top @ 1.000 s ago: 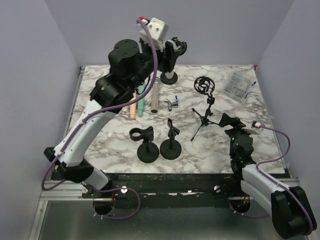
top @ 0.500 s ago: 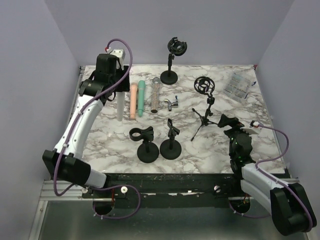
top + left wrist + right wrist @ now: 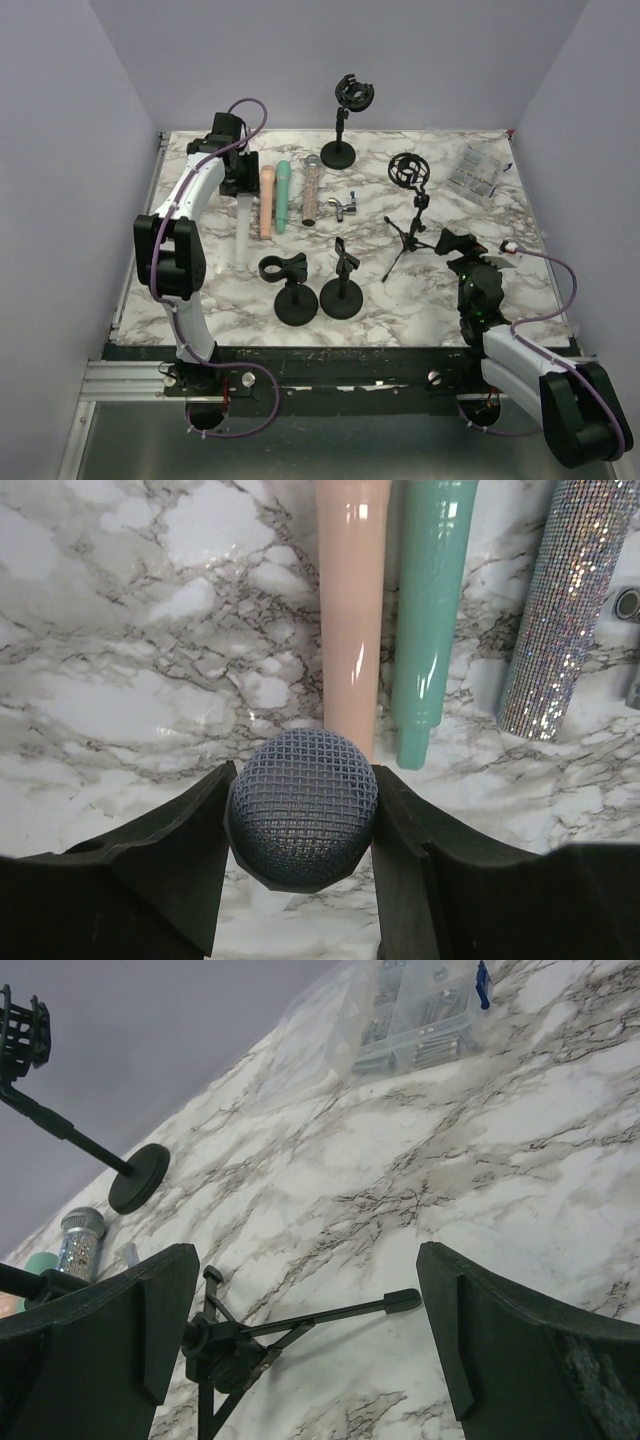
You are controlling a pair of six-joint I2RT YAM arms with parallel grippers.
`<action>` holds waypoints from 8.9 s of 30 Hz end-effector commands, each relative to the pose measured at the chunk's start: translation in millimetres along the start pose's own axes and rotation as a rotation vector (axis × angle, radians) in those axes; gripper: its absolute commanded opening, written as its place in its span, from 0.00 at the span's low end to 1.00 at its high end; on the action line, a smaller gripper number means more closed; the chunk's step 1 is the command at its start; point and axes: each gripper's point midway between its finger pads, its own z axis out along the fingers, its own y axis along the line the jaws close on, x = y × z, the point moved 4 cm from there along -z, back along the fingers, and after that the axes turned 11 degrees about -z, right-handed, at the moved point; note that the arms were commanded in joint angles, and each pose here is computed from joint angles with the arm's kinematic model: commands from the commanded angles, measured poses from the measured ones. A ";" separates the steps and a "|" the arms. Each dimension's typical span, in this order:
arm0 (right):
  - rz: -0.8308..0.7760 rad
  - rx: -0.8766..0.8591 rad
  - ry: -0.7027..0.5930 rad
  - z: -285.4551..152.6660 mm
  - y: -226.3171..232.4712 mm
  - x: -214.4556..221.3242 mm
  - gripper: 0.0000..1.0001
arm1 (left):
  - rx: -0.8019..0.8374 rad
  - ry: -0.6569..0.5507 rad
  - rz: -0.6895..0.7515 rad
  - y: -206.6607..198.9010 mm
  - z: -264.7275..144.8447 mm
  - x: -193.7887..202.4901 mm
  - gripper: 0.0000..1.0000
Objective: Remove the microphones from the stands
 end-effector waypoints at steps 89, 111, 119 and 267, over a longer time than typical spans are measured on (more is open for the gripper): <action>-0.004 -0.024 0.055 15.9 14.2 6.0 1.00 | 0.116 0.127 -0.085 -18.3 68.9 -26.6 0.89; -0.004 -0.029 0.051 14.9 14.5 4.7 1.00 | 0.132 0.125 -0.090 -20.1 62.3 -23.8 0.99; -0.009 -0.033 0.047 10.2 14.5 -1.1 1.00 | 0.156 0.106 -0.086 -24.1 49.2 -26.1 0.99; -0.933 0.055 0.398 -9.4 96.8 55.2 0.00 | 0.840 0.009 0.208 -187.1 -135.4 43.0 0.98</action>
